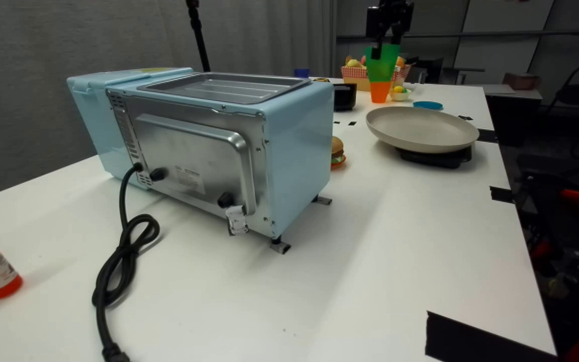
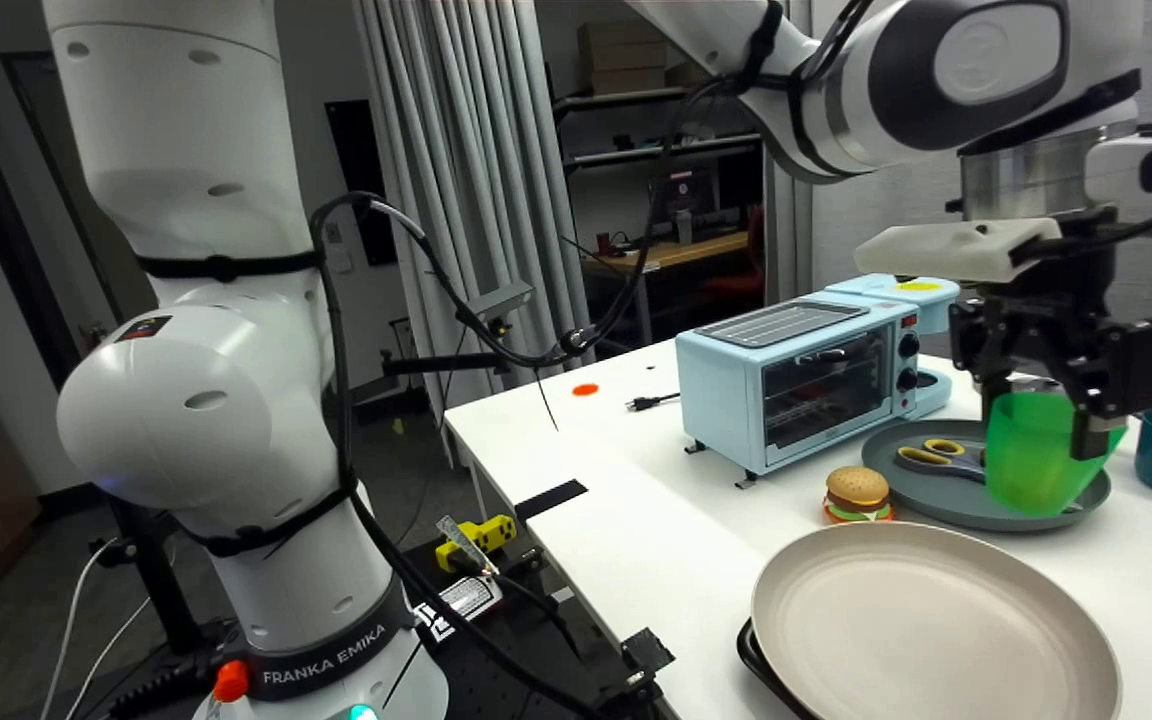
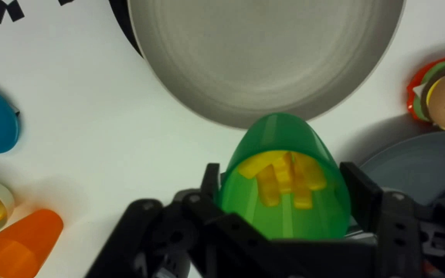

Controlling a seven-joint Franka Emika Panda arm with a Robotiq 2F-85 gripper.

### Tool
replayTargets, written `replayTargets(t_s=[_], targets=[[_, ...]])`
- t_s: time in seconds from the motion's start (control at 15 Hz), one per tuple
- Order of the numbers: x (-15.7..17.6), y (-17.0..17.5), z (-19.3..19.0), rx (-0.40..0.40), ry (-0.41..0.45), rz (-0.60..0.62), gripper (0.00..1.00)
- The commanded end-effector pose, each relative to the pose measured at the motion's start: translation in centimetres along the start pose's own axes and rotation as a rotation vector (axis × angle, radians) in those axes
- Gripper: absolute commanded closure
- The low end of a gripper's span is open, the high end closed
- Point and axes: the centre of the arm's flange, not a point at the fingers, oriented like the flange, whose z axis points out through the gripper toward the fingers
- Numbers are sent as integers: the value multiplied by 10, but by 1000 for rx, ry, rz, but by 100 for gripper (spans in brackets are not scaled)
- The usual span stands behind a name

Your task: Pour the contents in the green cup on the plate

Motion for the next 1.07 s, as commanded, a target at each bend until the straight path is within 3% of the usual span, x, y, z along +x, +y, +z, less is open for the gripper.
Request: replayTargets(t_s=[0.0,0.33,0.67,1.0], targets=[[-41,-14,-12,10,-86,-102,47],[-61,-16,-4,20,-239,-154,47],[-72,-9,24,43,-449,-174,47],[-63,-1,46,57,-567,-144,47]])
